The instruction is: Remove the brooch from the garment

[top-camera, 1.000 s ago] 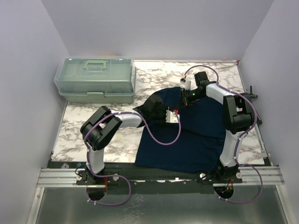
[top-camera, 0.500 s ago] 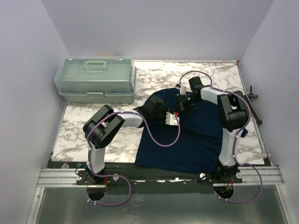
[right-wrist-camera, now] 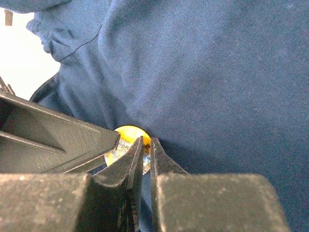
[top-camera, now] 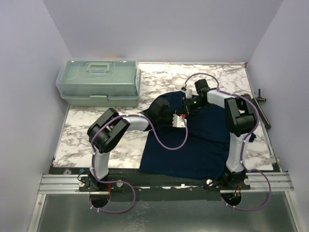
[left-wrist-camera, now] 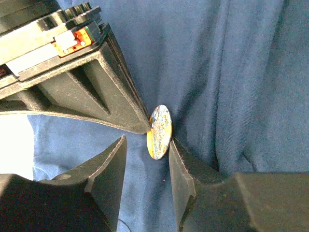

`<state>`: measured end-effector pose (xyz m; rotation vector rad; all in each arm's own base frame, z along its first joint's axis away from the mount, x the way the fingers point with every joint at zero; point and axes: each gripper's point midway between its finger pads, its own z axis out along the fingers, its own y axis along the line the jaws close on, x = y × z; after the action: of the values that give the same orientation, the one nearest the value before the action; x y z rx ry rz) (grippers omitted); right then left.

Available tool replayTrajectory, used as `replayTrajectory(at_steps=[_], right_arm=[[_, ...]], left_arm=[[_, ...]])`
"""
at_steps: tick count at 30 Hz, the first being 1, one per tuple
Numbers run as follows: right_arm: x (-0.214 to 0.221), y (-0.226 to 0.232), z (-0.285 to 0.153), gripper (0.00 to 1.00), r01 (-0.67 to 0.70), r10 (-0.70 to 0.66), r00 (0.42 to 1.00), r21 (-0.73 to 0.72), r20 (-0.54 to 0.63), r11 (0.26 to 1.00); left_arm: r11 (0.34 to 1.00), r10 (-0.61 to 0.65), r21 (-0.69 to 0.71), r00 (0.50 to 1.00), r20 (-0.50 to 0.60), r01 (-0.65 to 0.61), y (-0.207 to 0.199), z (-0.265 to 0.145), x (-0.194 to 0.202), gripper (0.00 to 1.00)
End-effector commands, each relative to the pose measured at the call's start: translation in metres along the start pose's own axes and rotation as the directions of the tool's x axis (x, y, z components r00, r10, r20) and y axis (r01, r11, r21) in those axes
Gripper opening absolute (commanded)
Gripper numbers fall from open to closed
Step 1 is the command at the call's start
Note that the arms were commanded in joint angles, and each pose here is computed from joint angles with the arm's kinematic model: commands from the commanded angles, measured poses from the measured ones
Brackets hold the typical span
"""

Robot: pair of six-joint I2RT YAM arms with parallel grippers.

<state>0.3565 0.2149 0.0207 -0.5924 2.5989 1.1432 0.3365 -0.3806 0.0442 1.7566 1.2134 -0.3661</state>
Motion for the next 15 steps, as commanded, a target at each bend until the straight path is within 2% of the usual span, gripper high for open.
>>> replayTrajectory(at_steps=[1,10,15], right_arm=[[0.010,-0.010,0.007,0.12,0.012,-0.010,0.998,0.042,-0.055,0.999],[-0.009,-0.005,-0.001,0.15,0.039,-0.037,0.999,0.054,-0.029,0.998],[-0.015,-0.004,-0.004,0.16,0.047,-0.046,0.999,0.070,-0.020,0.996]], left_arm=[[1.000,-0.001,-0.026,0.997,0.072,0.003,0.019,-0.004,-0.030,0.40],[0.999,-0.055,0.001,0.996,0.066,0.055,0.022,0.002,-0.032,0.24],[0.995,-0.093,0.028,0.994,0.051,0.092,0.019,0.004,-0.031,0.23]])
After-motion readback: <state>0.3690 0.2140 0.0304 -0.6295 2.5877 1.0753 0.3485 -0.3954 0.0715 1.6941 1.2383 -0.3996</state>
